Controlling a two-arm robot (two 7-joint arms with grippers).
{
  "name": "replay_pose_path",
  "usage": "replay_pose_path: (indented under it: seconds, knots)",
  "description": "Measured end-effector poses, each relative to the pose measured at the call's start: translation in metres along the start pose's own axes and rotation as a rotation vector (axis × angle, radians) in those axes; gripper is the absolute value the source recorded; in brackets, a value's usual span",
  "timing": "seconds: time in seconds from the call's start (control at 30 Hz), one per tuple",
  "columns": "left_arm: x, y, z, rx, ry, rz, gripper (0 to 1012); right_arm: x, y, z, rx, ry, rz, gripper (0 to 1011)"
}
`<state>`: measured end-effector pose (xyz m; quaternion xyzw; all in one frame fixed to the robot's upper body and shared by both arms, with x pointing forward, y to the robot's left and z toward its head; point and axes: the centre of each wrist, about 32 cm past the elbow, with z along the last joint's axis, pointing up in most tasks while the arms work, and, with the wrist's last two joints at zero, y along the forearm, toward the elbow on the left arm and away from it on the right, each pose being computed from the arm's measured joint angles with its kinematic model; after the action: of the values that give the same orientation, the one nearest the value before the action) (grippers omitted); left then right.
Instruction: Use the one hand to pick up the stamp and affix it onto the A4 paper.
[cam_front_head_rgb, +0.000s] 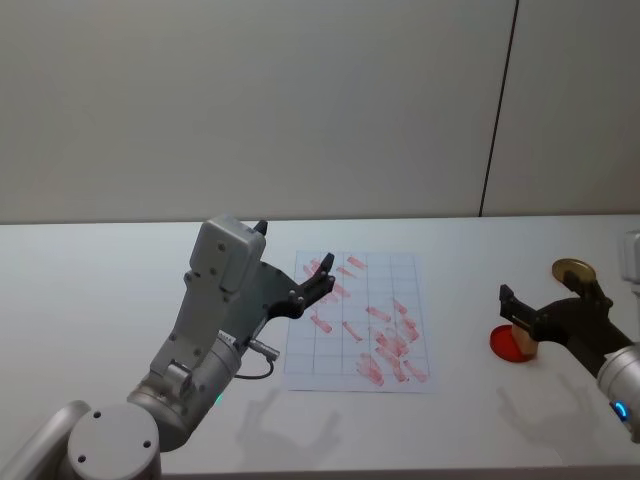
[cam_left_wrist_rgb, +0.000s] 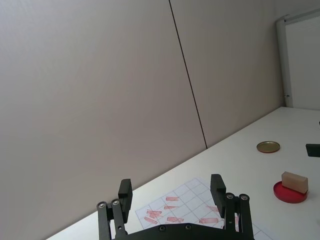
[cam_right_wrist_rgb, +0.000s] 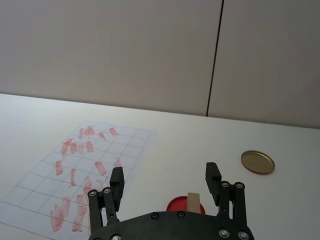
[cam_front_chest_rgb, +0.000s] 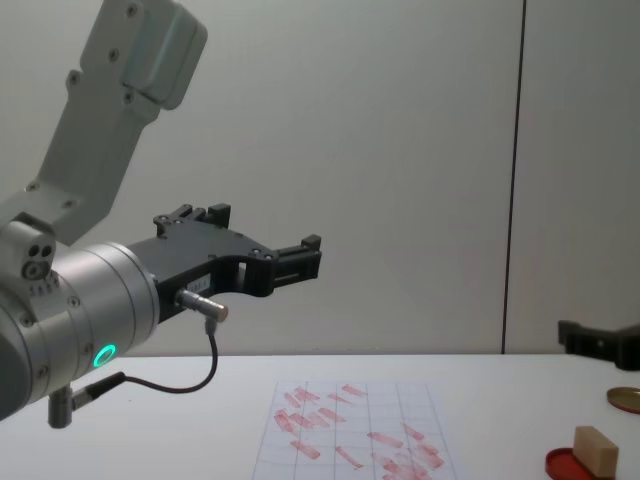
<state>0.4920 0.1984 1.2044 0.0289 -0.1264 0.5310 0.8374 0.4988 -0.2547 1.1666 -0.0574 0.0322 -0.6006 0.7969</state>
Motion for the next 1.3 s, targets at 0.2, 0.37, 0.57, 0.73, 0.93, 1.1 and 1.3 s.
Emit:
replay_pose_path:
  seconds: [0.2,0.37,0.57,0.73,0.93,1.1,1.3]
  knots:
    - [0.0,0.0,0.0,0.0,0.0,0.0,993,0.008,0.012,-0.009,-0.049,0.02,-0.031,1001]
    - [0.0,0.0,0.0,0.0,0.0,0.0,993,0.011,0.018,-0.015,-0.075,0.04,-0.051,1001]
    - [0.0,0.0,0.0,0.0,0.0,0.0,993,0.013,0.024,-0.023,-0.101,0.068,-0.071,1001]
    - [0.0,0.0,0.0,0.0,0.0,0.0,993,0.013,0.028,-0.028,-0.122,0.086,-0.085,1001]
    - [0.0,0.0,0.0,0.0,0.0,0.0,993,0.011,0.037,-0.036,-0.153,0.11,-0.103,1001]
    - [0.0,0.0,0.0,0.0,0.0,0.0,993,0.011,0.043,-0.039,-0.17,0.124,-0.114,1001]
    - [0.0,0.0,0.0,0.0,0.0,0.0,993,0.011,0.05,-0.042,-0.186,0.135,-0.125,1001]
